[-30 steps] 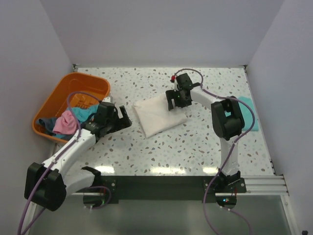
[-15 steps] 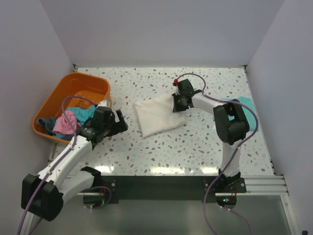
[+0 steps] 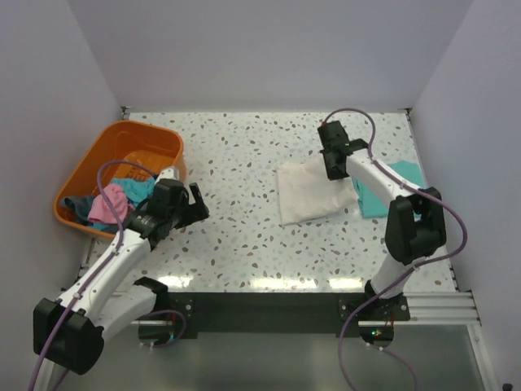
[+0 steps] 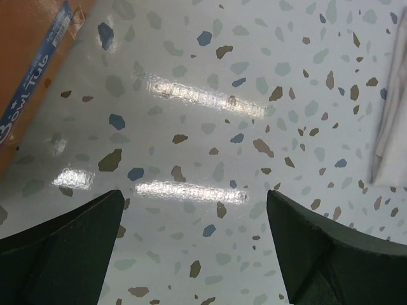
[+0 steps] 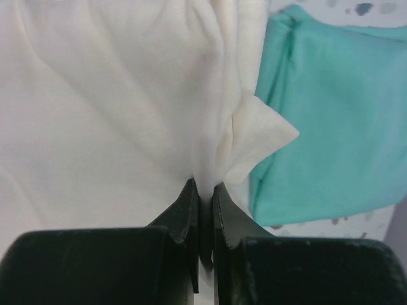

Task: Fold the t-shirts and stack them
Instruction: Neatly place the folded tshirt to the corner

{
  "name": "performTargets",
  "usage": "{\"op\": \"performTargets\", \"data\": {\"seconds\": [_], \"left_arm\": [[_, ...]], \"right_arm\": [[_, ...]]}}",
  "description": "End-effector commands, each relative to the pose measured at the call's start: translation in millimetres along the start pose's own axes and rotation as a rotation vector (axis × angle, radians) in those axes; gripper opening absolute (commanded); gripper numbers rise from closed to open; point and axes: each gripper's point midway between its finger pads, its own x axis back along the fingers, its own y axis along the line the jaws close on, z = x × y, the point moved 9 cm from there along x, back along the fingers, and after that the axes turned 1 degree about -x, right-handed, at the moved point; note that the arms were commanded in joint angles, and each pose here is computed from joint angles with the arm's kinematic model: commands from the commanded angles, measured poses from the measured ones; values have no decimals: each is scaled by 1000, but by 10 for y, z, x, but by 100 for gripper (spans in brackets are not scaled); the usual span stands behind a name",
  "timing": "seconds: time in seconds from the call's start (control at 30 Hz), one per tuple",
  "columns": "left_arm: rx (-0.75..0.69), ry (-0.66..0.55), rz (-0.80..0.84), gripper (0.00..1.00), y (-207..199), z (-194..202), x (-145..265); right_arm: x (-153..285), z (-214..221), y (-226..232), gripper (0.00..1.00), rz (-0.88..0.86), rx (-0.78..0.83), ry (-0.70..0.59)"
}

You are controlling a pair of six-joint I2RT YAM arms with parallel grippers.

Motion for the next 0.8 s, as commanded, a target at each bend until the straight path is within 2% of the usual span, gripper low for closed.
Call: {"op": "performTargets", "data": {"seconds": [0.0,0.23,0.3,0.5,0.63,0.77], "left_arm": [[-35,-24,-13,100,-30,-117,23],[-50,18,18,100,-52,-53,-72],[-53,12,28,100,-67,-72,-66],[-62,18,40,100,-82,-73,-78],[-63,20,44,100,-92,-87,-96],[-58,17,43,100,-83,-95,-95]], "right_arm": [[300,-7,-500,0,140,43,-18],[554,-44,-980,0,264,86,-19],[571,-30,-1130,0,316,53,21],[662,-161,-1477,0,471,-1,28],[739,-336,-1615,0,430,-15,-36],[672,-381,-1727,0,437,-17,6]]}}
